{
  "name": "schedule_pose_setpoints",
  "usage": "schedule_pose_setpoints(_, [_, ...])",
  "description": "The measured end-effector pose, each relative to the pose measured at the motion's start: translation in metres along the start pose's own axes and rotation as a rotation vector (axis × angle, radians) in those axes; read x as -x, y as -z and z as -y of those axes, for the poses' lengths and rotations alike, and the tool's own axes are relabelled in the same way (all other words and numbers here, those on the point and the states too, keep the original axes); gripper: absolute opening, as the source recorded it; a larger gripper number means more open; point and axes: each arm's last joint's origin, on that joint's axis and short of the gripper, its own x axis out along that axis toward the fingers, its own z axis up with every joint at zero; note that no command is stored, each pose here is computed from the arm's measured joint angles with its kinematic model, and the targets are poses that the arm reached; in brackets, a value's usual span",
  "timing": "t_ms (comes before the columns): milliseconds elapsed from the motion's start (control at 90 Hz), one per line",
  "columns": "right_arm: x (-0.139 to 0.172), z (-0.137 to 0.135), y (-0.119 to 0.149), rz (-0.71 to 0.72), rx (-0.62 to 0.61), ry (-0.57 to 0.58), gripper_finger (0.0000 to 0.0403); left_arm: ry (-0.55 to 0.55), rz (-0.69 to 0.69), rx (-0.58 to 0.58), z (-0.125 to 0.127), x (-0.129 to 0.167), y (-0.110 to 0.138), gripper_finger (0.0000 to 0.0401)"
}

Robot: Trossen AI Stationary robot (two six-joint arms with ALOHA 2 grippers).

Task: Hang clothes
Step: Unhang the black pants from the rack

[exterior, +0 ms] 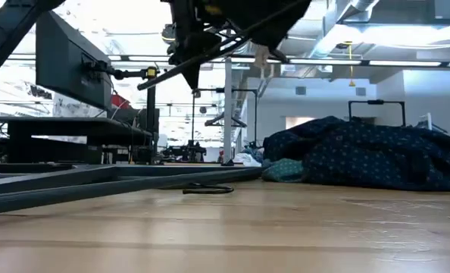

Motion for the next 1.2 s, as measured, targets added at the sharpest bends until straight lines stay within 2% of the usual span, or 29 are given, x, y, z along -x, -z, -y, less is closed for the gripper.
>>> schedule_pose_setpoints(322, [0.001, 0.000, -0.002, -0.002, 0.043, 0.034, 0.0000, -0.022, 0.000, 0.060, -0.024, -0.004, 0.001, 0.0037])
schedule_pose_setpoints(411, [0.001, 0.000, 0.001, -0.035, 0.017, 0.042, 0.0000, -0.042, 0.015, 0.081, -0.031, -0.002, 0.001, 0.0037])
schedule_pose_setpoints(556, [0.002, 0.001, 0.016, -0.158, -0.097, 0.066, 0.0000, -0.108, 0.071, 0.144, -0.044, 0.009, 0.005, 0.0037])
schedule_pose_setpoints(689, [0.004, 0.002, 0.032, -0.258, -0.183, 0.075, 0.0000, -0.115, 0.128, 0.179, -0.054, 0.033, 0.017, 0.0037])
schedule_pose_setpoints(811, [0.010, 0.005, 0.058, -0.404, -0.291, 0.103, 0.0000, -0.104, 0.208, 0.170, -0.053, 0.057, 0.026, 0.0037])
schedule_pose_setpoints(1067, [0.042, 0.005, 0.133, -0.843, -0.553, 0.180, 0.0000, 0.002, 0.560, 0.103, -0.039, 0.132, 0.051, 0.0036])
schedule_pose_setpoints(1156, [0.049, 0.002, 0.147, -0.935, -0.600, 0.167, 0.0000, -0.011, 0.618, 0.126, -0.038, 0.151, 0.065, 0.0036])
schedule_pose_setpoints(1200, [0.051, 0.000, 0.152, -0.960, -0.613, 0.158, 0.0000, -0.055, 0.626, 0.142, -0.039, 0.159, 0.074, 0.0036])
